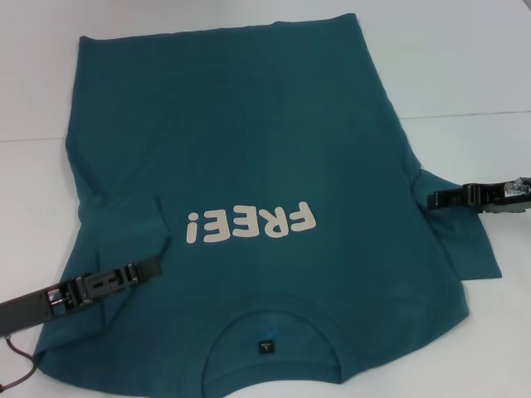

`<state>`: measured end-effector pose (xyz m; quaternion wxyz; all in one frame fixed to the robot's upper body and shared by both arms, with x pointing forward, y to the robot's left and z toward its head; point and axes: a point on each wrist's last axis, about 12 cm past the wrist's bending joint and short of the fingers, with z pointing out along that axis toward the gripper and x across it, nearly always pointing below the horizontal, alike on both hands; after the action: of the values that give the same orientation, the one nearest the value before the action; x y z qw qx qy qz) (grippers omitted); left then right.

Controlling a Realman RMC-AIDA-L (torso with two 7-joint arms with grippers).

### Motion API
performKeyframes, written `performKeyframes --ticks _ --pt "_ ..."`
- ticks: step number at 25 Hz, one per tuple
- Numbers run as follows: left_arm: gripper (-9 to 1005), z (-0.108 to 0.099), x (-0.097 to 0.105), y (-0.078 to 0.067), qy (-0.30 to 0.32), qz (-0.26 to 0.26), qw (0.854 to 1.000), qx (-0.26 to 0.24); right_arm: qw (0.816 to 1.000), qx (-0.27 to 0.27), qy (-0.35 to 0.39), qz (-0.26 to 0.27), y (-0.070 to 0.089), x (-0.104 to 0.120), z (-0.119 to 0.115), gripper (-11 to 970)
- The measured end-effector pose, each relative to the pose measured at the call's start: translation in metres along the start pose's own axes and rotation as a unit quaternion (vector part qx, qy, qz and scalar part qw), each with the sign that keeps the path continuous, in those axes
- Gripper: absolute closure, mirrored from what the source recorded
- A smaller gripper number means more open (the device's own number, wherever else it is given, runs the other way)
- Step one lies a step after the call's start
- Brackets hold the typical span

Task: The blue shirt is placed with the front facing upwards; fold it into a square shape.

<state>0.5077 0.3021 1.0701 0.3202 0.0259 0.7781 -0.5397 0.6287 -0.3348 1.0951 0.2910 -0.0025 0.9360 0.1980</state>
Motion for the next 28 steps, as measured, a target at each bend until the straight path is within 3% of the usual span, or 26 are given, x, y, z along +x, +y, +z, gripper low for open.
performKeyframes --ticks 20,28 --pt "388 -0.002 0.000 0.000 -0.006 -0.002 1.000 0.001 1.000 -0.022 0.002 -0.005 0.019 -0.002 0.010 73" --pt "388 -0.002 0.000 0.000 -0.006 -0.003 1.000 0.003 1.000 -0.021 0.000 0.001 0.017 -0.004 0.008 93"
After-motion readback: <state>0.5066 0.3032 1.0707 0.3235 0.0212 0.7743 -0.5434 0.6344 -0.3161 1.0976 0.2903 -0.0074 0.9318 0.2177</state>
